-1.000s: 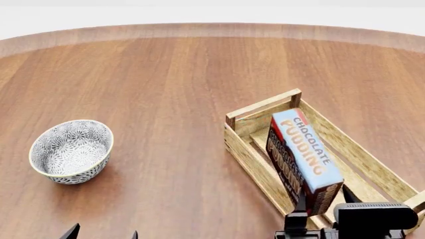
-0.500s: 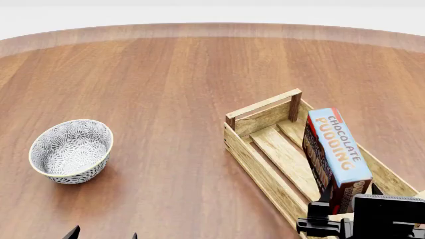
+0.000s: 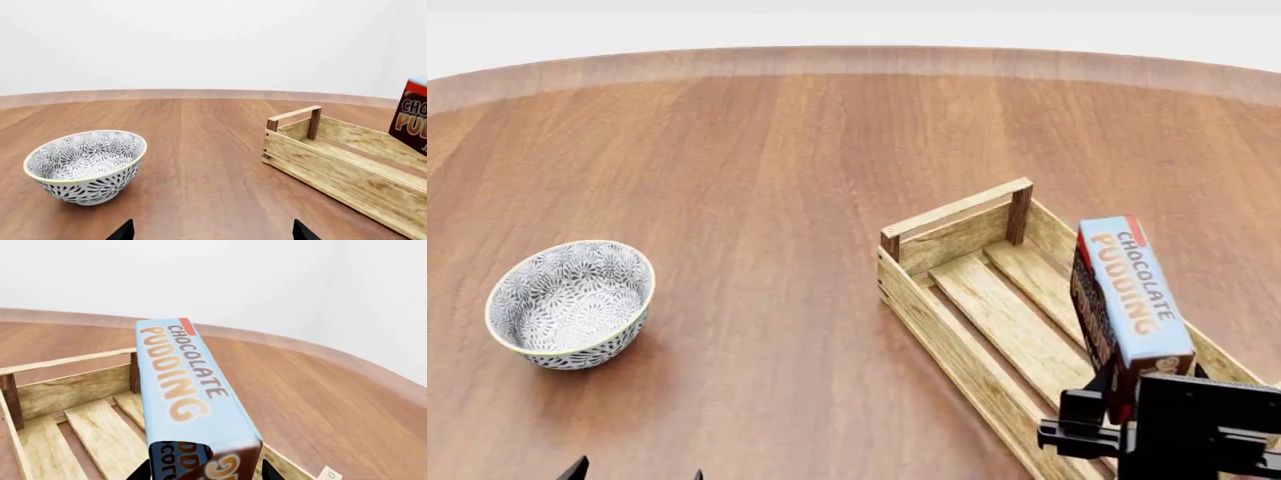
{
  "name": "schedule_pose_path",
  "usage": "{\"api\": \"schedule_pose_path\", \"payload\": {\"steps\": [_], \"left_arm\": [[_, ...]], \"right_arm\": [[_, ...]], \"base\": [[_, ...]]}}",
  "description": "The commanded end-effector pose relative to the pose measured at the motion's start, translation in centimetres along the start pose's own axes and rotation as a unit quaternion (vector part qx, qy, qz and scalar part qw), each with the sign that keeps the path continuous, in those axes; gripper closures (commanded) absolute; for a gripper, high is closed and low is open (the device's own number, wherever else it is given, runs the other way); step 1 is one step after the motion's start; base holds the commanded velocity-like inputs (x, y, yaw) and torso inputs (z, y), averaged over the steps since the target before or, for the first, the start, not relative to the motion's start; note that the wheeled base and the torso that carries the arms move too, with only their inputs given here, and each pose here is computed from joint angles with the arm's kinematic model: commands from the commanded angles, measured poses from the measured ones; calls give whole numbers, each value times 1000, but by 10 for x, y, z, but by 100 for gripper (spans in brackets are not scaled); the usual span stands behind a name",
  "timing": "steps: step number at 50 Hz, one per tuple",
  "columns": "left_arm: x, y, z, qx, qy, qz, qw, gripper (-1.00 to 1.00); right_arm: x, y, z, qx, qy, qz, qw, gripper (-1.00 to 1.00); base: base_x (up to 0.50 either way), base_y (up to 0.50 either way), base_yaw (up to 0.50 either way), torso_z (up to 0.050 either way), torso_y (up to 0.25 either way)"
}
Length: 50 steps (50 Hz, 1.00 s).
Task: Pick up the chocolate pudding and put it in the tray.
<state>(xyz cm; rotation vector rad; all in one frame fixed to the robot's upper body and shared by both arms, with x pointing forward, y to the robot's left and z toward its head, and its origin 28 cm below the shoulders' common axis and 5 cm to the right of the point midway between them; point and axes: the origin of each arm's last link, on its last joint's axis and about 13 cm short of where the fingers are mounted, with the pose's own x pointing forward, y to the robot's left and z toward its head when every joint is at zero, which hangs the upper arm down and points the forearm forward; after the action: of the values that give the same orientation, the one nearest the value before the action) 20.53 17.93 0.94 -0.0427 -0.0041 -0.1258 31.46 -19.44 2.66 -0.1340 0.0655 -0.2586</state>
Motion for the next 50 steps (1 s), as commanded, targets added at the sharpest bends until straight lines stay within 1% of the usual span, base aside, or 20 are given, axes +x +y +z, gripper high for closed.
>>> {"api": "schedule_pose_path", "payload": {"steps": [1, 14, 36, 37, 43, 50], "left_arm": [[1, 1, -1, -1, 0, 0, 1000, -100], [1, 0, -2, -1, 1, -1, 1000, -100], [2, 1, -4, -4, 3, 1, 1000, -100], [2, 1, -4, -4, 3, 1, 1000, -100], [2, 0, -3, -3, 3, 0, 1000, -100], [2, -1, -2, -2, 3, -1, 1000, -100]], "right_arm": [[8, 4, -2, -21, 1, -5, 1000, 100], [13, 6, -9, -30, 8, -11, 999, 100], [14, 6, -8, -30, 8, -18, 999, 100], [14, 6, -7, -29, 8, -20, 999, -100], [12, 3, -2, -27, 4, -22, 999, -100], [12, -1, -5, -33, 3, -27, 999, -100]], "base": [[0, 0, 0, 0, 0], [0, 0, 0, 0, 1], [0, 0, 0, 0, 0], [0, 0, 0, 0, 0], [0, 0, 0, 0, 0], [0, 0, 0, 0, 0]]}}
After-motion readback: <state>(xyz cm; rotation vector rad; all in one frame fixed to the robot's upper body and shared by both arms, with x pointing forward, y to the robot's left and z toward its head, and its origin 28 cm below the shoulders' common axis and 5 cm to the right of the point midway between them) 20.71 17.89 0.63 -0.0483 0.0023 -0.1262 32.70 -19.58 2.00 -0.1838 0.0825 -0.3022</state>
